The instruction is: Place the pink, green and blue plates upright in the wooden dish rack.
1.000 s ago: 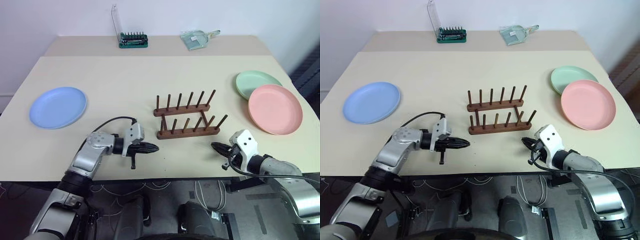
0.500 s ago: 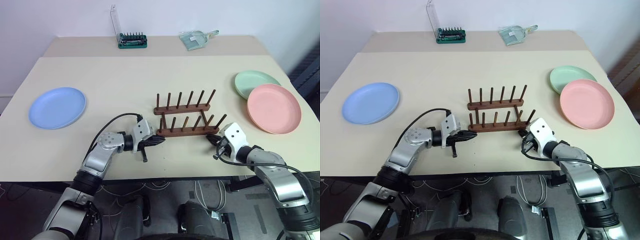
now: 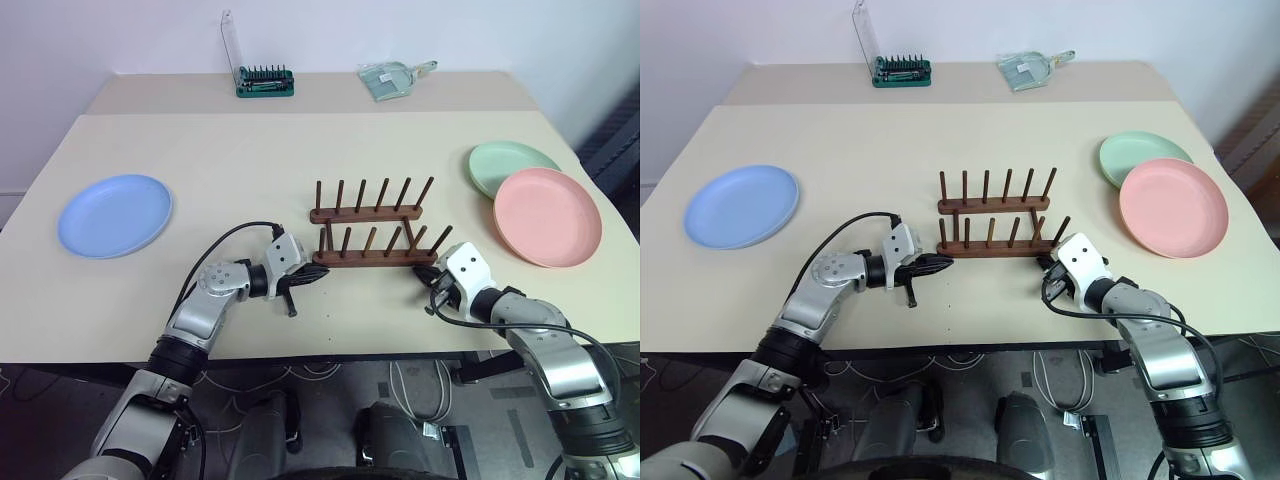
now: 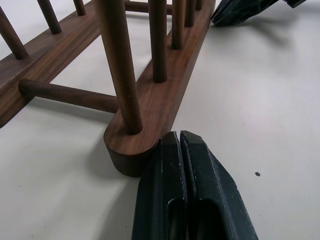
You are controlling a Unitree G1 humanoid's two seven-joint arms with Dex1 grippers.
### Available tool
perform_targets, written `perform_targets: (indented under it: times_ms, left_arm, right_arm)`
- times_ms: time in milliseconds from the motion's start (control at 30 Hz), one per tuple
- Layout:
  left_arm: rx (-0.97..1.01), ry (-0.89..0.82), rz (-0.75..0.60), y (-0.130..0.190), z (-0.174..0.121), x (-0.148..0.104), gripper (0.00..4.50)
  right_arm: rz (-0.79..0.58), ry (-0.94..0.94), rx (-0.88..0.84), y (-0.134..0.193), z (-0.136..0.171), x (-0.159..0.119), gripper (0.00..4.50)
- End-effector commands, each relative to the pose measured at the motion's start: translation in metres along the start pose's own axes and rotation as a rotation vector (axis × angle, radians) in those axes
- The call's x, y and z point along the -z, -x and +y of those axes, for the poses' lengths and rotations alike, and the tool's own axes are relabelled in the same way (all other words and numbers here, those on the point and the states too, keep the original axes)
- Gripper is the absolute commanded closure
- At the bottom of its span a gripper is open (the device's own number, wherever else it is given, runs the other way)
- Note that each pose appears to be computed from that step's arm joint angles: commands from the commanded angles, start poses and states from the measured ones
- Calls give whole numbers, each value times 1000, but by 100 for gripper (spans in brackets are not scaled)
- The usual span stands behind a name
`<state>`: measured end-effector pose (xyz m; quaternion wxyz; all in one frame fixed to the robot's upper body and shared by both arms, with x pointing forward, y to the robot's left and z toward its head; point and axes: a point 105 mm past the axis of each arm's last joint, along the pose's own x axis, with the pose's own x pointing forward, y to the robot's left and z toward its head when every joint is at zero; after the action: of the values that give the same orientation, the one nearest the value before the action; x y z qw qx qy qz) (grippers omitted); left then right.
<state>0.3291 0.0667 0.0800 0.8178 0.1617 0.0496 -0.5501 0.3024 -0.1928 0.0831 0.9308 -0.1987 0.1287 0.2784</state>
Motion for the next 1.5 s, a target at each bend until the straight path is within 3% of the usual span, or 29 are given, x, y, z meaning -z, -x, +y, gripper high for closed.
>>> perform_targets:
  times_ms: [33, 67, 167, 400, 833, 933, 1167, 1400, 1500]
  left_arm:
    - [66, 50, -17, 9, -10, -2, 445]
    - [94, 62, -29, 12, -14, -4, 445]
    - [133, 91, -45, 20, -21, -8, 450]
    - [156, 82, -114, 22, -20, -23, 450]
    - [132, 12, -168, 27, -12, -44, 450]
    - [126, 10, -165, 29, -13, -44, 450]
    - [121, 24, -160, 30, -15, -42, 450]
    - [126, 20, -163, 28, -16, -43, 450]
    - [130, 16, -167, 27, -17, -46, 450]
  right_arm:
    - [-32, 29, 11, 25, -13, -14, 450]
    - [-32, 22, 7, 33, -16, -15, 450]
    - [4, 11, 76, 56, -38, -15, 371]
    - [109, 128, 279, 82, -83, -10, 18]
    - [252, 224, 484, 53, -119, 32, 18]
    - [252, 251, 485, 50, -120, 33, 101]
    - [249, 279, 479, 53, -121, 33, 445]
    - [236, 334, 490, 66, -117, 21, 445]
    - [196, 402, 457, 77, -108, -2, 445]
